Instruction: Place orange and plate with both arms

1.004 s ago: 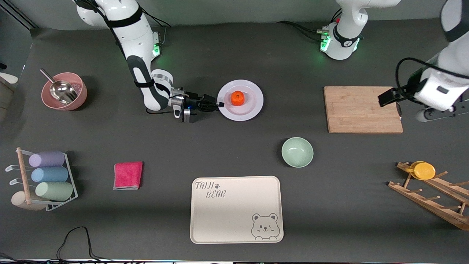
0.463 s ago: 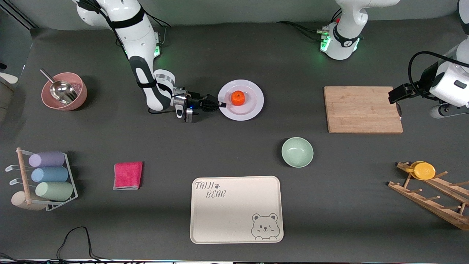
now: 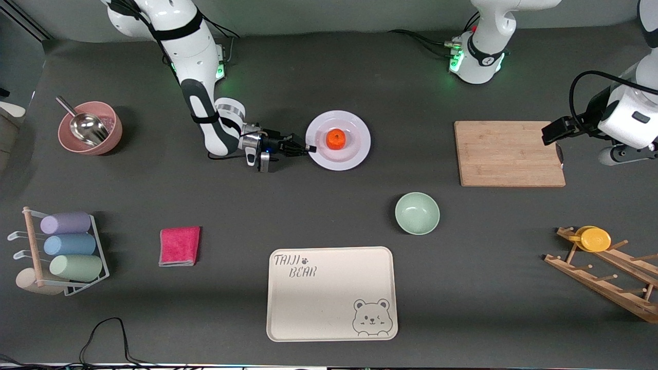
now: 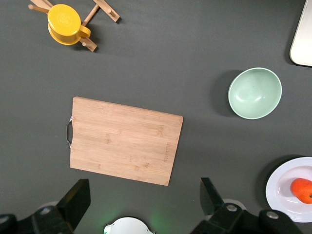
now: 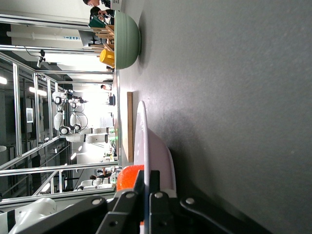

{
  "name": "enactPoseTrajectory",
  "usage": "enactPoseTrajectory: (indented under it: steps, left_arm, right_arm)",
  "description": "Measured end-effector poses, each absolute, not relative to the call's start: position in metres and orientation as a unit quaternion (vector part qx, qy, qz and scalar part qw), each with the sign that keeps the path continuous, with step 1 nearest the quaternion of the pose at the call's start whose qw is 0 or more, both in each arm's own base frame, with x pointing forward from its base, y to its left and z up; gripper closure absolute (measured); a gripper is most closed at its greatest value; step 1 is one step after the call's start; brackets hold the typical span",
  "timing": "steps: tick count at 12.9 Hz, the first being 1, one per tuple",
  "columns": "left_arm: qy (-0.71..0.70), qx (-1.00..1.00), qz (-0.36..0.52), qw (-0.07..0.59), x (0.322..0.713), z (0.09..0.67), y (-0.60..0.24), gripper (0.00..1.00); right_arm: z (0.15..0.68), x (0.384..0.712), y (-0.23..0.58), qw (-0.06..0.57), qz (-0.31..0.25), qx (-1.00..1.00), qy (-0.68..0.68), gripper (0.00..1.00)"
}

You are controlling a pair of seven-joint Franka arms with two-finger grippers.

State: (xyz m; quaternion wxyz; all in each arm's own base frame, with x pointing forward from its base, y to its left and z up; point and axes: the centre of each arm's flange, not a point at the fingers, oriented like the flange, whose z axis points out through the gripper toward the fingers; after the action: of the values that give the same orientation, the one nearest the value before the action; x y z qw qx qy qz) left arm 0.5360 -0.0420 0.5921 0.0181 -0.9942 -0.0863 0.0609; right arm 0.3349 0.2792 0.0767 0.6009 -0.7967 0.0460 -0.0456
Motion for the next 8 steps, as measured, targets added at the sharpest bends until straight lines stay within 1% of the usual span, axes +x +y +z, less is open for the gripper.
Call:
enactPoseTrajectory:
  steps: [4, 8]
  left_arm:
    - [-0.086, -0.993, 0.077, 0.021, 0.532, 0.591, -0.042, 0.0]
    - [-0.077, -0.992, 0.092, 0.027, 0.53, 0.585, -0.051, 0.0]
  right_arm:
    - [0.085, 0.347, 0.277, 0.617, -0.059, -0.784, 0.049, 0.96]
    - [0.123, 0.369, 0.287, 0.642, -0.087, -0.761, 0.035, 0.96]
